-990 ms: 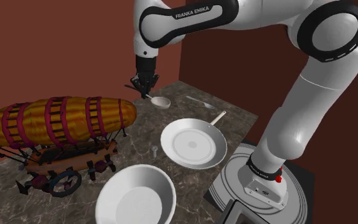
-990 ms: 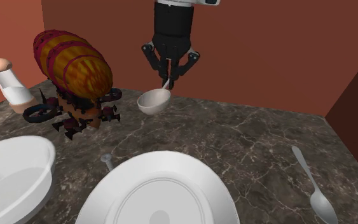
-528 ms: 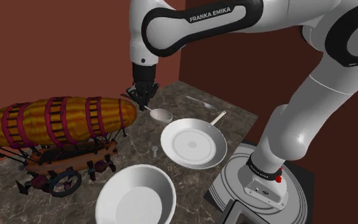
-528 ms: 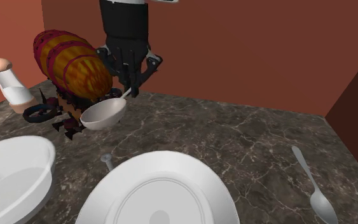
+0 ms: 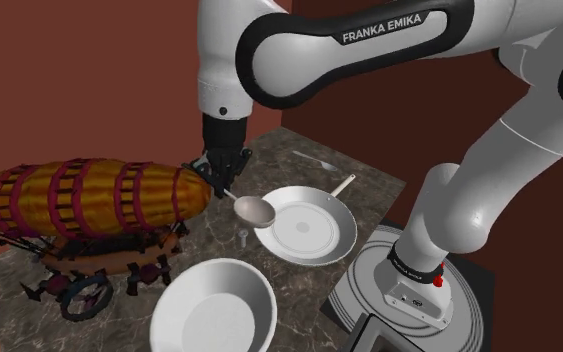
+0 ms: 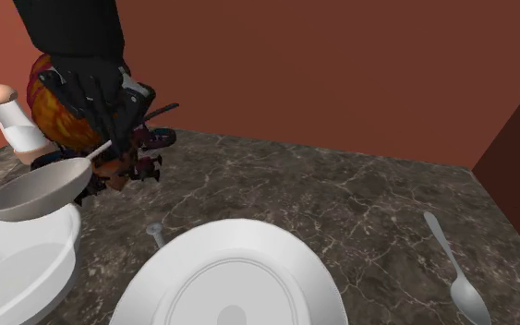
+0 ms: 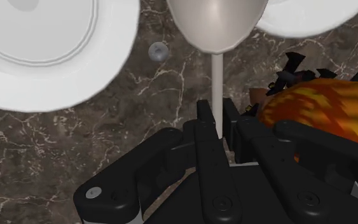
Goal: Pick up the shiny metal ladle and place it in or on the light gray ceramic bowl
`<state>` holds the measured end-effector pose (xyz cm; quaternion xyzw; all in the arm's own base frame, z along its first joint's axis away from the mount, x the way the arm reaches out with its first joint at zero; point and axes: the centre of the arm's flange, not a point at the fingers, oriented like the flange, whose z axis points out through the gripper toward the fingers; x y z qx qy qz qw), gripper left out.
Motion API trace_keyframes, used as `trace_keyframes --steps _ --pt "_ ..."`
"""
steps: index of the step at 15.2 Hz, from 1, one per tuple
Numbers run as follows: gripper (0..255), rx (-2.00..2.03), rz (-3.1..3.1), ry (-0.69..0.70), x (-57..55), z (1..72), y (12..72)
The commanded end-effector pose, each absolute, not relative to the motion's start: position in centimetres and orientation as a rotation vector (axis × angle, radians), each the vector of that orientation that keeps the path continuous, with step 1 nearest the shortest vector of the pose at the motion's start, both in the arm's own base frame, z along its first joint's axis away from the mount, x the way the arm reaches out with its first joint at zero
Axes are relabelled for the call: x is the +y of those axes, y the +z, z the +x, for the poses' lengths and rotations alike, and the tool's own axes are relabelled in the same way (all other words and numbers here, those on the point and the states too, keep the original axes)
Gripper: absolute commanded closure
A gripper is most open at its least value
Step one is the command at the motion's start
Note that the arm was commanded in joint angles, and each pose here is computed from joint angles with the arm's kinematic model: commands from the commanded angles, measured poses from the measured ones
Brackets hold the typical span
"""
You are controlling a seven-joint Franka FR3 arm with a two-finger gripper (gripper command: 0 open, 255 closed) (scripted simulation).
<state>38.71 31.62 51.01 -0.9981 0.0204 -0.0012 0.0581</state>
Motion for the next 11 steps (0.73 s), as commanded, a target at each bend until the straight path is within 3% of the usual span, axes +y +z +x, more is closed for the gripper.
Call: trace_keyframes --steps 1,11 --pt "255 0.052 -3.033 0.036 34.1 36.9 50.0" --pt "255 0.052 -3.033 0.036 43.6 27.7 50.3"
